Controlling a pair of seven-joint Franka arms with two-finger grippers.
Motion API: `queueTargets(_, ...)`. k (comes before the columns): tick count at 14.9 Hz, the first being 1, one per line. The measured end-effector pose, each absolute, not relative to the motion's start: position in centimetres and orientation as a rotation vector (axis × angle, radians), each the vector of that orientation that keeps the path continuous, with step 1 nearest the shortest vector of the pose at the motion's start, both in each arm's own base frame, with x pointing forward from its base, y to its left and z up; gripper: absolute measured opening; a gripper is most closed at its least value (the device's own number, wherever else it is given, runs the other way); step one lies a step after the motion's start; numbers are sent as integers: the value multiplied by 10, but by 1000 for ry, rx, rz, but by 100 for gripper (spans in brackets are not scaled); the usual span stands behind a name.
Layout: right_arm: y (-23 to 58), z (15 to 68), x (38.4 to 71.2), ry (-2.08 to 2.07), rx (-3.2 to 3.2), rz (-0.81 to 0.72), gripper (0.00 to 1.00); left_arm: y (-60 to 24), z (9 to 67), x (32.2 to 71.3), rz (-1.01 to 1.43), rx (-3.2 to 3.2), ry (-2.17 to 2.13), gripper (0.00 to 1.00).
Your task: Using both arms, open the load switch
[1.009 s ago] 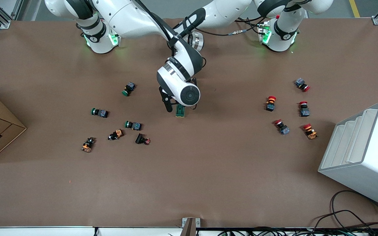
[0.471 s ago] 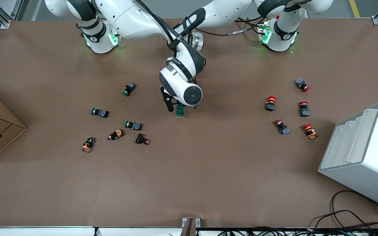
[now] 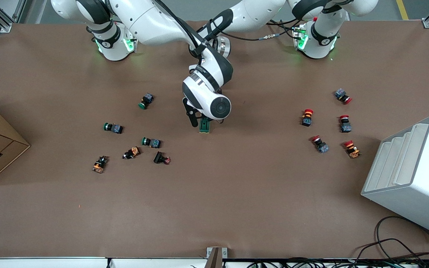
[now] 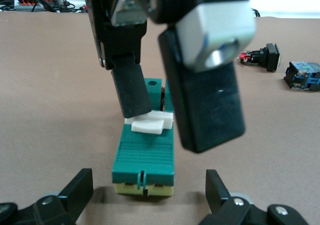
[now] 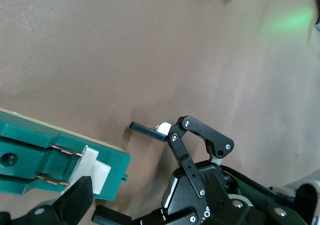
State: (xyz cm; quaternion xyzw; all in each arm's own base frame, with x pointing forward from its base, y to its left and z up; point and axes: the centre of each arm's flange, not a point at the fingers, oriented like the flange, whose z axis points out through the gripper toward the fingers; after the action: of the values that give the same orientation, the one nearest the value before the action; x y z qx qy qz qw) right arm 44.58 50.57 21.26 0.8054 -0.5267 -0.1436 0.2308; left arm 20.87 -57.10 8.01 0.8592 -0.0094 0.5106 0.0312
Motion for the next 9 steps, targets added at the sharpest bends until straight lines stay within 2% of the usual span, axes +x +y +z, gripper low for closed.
queueTargets(4, 497, 233, 468, -1369, 2325, -388, 100, -573, 80, 210, 1572, 2646, -25, 100)
queueTargets(9, 424, 283, 545, -1152, 2551, -375, 100, -574, 81, 211, 1573, 2651, -31, 100)
